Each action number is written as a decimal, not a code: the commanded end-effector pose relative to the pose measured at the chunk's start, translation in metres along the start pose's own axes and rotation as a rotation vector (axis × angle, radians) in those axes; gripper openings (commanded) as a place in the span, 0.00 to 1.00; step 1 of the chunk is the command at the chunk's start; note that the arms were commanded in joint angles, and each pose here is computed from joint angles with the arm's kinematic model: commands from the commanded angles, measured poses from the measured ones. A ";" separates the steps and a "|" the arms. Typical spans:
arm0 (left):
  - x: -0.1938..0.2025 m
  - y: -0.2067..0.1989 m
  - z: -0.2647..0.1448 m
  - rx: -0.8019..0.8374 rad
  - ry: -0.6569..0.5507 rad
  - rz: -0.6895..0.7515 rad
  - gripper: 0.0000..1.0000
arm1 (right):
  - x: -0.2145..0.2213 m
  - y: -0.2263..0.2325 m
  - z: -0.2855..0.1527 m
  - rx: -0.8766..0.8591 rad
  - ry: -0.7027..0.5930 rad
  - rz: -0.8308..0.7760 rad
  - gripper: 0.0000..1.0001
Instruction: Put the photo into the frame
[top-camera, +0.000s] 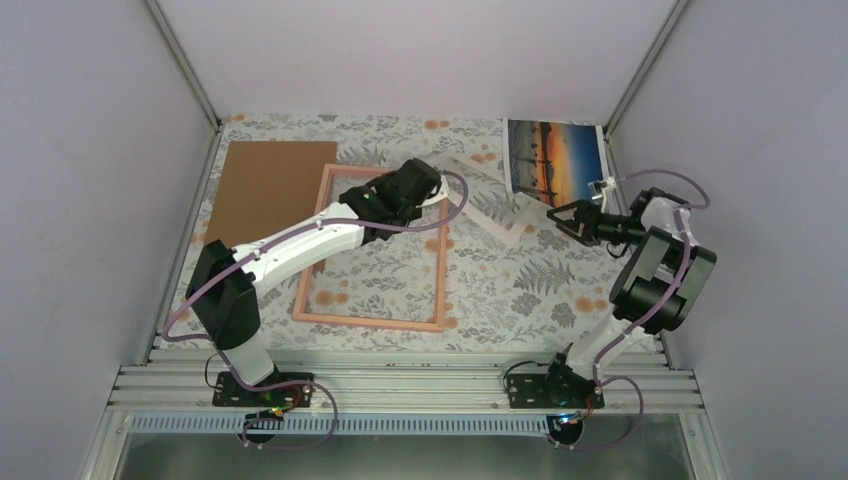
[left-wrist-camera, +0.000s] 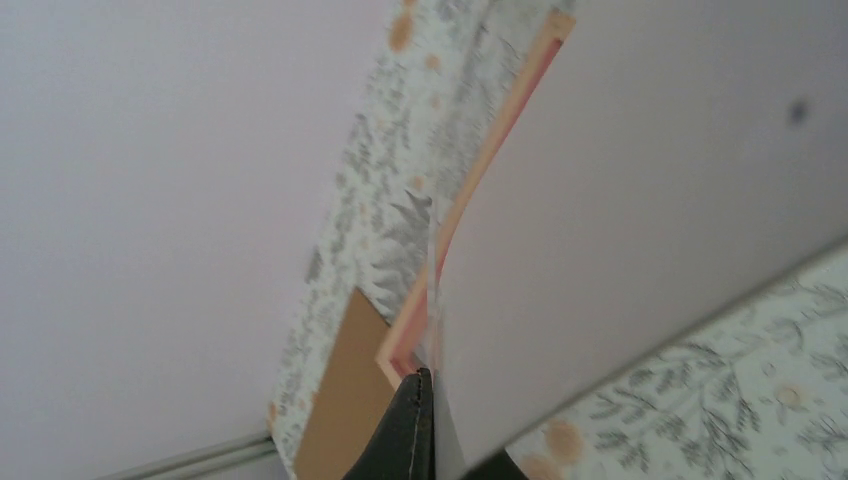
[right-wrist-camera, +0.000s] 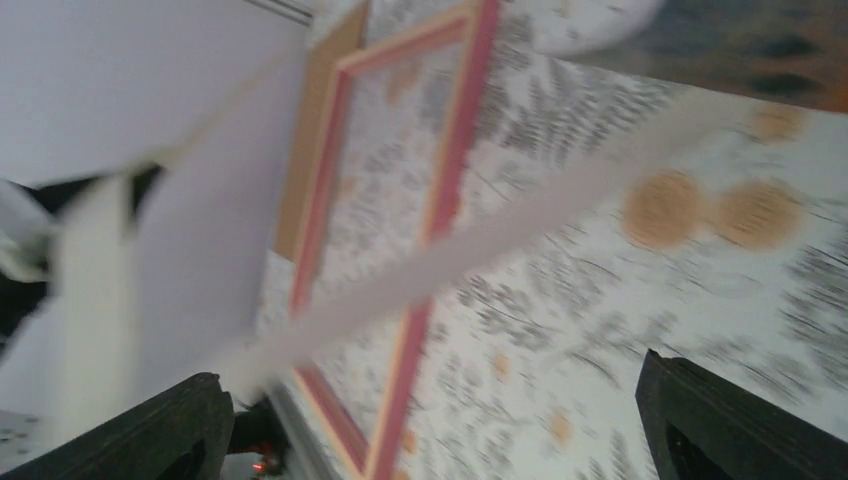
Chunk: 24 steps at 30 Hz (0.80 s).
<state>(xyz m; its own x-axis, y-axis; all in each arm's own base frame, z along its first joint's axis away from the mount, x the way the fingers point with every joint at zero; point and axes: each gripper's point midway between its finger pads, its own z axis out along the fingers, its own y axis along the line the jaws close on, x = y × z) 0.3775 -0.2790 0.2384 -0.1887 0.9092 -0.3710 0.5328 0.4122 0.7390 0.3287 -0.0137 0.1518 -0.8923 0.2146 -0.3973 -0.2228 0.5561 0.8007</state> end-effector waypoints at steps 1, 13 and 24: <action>0.015 -0.012 -0.002 0.027 0.028 -0.053 0.03 | -0.017 0.039 0.019 -0.264 -0.079 0.121 1.00; 0.023 -0.038 -0.004 0.087 0.048 -0.044 0.03 | 0.026 0.010 0.059 -0.034 0.006 0.363 0.97; 0.032 -0.049 -0.010 0.120 0.054 -0.044 0.03 | 0.017 0.026 0.083 -0.109 -0.016 0.502 0.91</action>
<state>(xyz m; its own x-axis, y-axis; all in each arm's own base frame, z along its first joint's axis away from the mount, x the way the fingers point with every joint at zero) 0.3480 -0.2745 0.1928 -0.2477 0.9054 -0.3447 0.6109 0.4221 0.6698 0.3143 0.0591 0.1232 -0.8913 0.4533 -0.0038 0.1750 0.3518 0.9196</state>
